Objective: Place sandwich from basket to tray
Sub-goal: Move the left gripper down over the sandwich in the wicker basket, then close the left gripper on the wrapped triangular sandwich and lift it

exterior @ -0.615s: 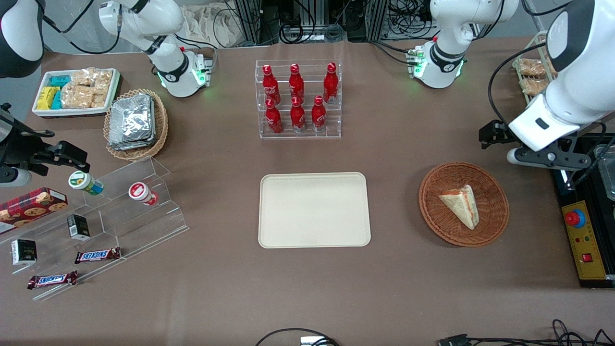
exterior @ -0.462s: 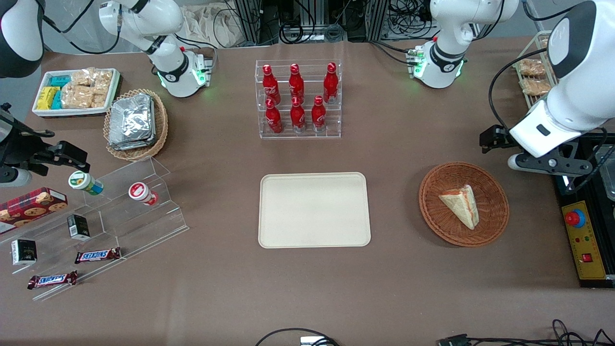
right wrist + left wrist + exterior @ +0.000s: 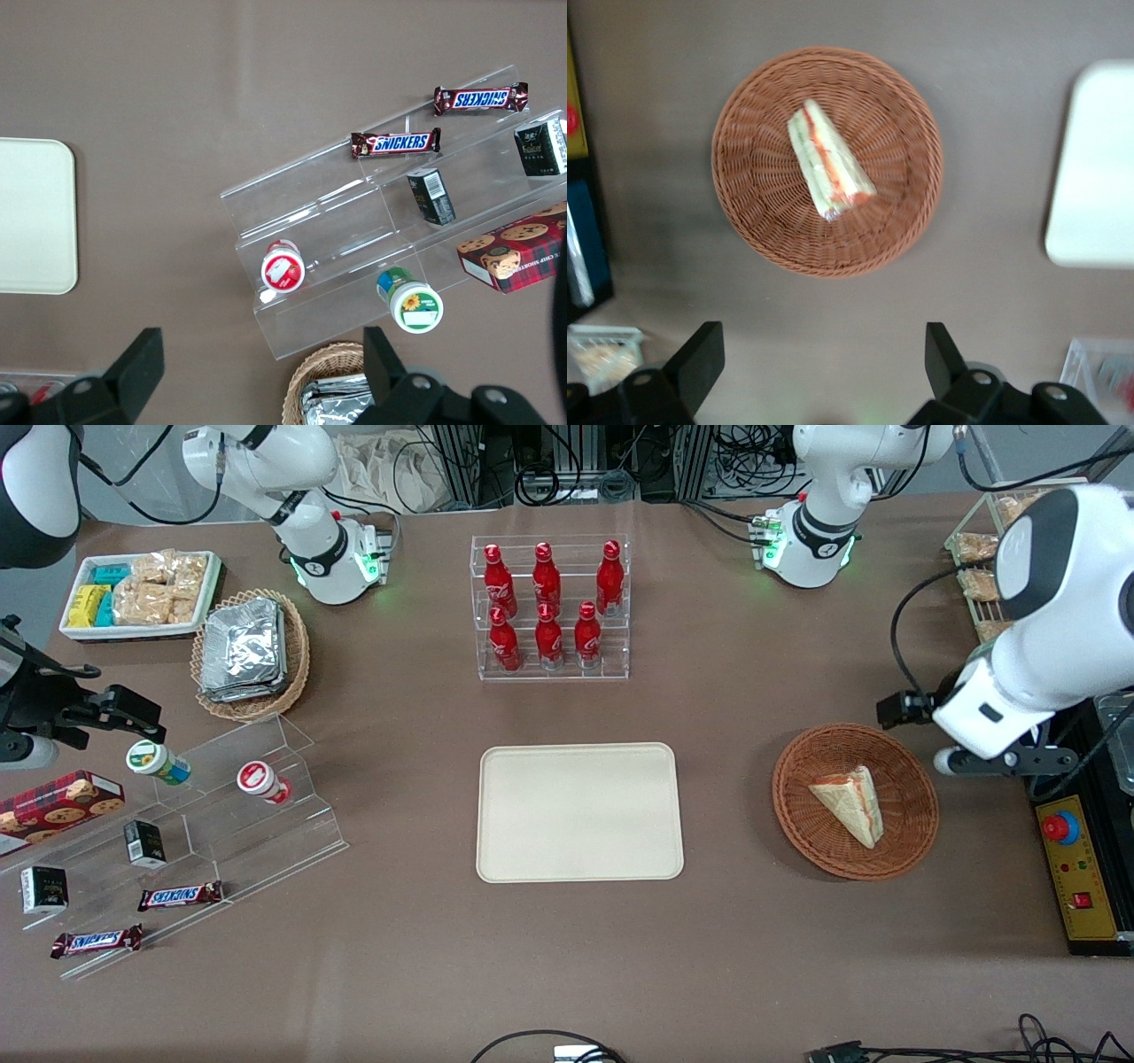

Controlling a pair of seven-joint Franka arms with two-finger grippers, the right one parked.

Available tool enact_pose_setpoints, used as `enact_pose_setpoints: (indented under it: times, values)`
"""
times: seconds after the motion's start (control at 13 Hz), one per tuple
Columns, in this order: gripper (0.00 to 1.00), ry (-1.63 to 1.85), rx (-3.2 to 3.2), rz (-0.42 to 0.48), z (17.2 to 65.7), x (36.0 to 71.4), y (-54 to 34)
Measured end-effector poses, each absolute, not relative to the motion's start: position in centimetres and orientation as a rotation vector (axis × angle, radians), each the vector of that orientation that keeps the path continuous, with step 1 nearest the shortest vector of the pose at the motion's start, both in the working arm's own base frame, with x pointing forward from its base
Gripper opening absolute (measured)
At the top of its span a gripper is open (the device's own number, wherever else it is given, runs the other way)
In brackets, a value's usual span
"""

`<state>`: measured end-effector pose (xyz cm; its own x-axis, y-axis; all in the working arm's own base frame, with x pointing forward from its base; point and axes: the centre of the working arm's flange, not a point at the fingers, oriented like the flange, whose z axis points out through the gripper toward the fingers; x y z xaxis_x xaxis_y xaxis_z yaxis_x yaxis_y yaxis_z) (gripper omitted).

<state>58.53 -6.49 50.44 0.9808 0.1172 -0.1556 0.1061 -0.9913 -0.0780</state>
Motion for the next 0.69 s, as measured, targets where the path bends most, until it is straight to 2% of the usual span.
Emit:
enact_pose_setpoints:
  times: [0.46, 0.69]
  values:
    - [1.0, -0.799, -2.974, 0.086, 36.3, 58.4, -4.3]
    - [1.0, -0.971, -2.896, 0.145, 29.8, 57.6, -5.0]
